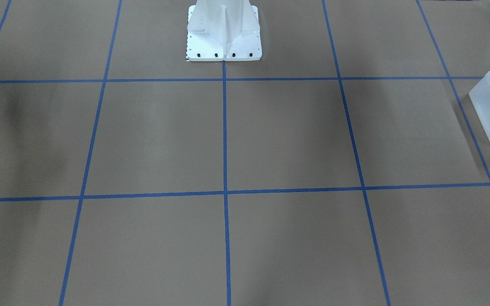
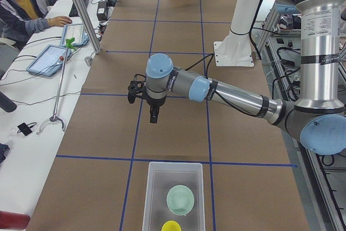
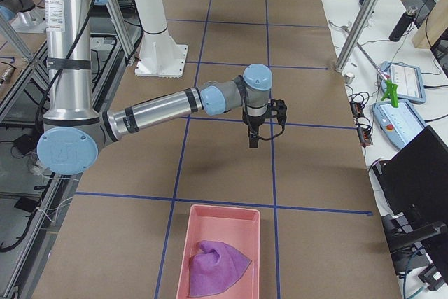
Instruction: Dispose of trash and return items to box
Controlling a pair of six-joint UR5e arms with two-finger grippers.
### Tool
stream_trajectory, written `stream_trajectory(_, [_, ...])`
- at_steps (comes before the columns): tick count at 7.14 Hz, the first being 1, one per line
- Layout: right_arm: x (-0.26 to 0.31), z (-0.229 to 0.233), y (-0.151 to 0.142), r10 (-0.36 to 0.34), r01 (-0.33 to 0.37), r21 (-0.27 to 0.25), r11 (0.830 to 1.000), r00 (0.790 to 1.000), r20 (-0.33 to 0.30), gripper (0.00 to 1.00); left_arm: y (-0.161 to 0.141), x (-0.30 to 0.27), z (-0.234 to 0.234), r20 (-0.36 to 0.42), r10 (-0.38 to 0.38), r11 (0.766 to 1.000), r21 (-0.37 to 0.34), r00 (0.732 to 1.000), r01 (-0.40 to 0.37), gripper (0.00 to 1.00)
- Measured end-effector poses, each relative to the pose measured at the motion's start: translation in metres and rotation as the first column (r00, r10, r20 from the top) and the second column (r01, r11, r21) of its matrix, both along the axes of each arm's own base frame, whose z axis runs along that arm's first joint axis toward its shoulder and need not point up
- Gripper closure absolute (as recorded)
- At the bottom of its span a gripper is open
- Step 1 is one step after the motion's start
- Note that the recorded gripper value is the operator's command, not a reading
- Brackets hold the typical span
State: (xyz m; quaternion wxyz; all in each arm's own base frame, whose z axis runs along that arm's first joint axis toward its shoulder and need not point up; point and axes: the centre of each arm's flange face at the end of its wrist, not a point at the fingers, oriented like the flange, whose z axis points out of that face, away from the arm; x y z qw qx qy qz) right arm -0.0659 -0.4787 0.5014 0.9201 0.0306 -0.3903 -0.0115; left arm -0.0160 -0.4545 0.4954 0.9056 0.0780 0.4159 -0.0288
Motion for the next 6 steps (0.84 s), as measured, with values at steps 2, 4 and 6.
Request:
stream_trajectory(2, [0.015,0.002,0.003,0.009,-0.009,0.007,1.0,1.0,0.017,0.0,0.0,0.005,-0.004,0.027,0.002,1.0,0.018,1.0,-0.003,0.02])
stream_trajectory(4, [0.022,0.001,0.005,0.011,-0.012,0.021,1.0,1.0,0.021,0.0,-0.002,0.006,0.006,0.046,0.008,1.0,0.01,0.999,-0.009,0.02])
stream_trajectory(6, [0.024,0.001,0.005,0.012,-0.013,0.024,1.0,1.0,0.018,0.0,-0.005,0.006,0.02,0.049,0.011,1.0,-0.015,0.999,-0.01,0.02])
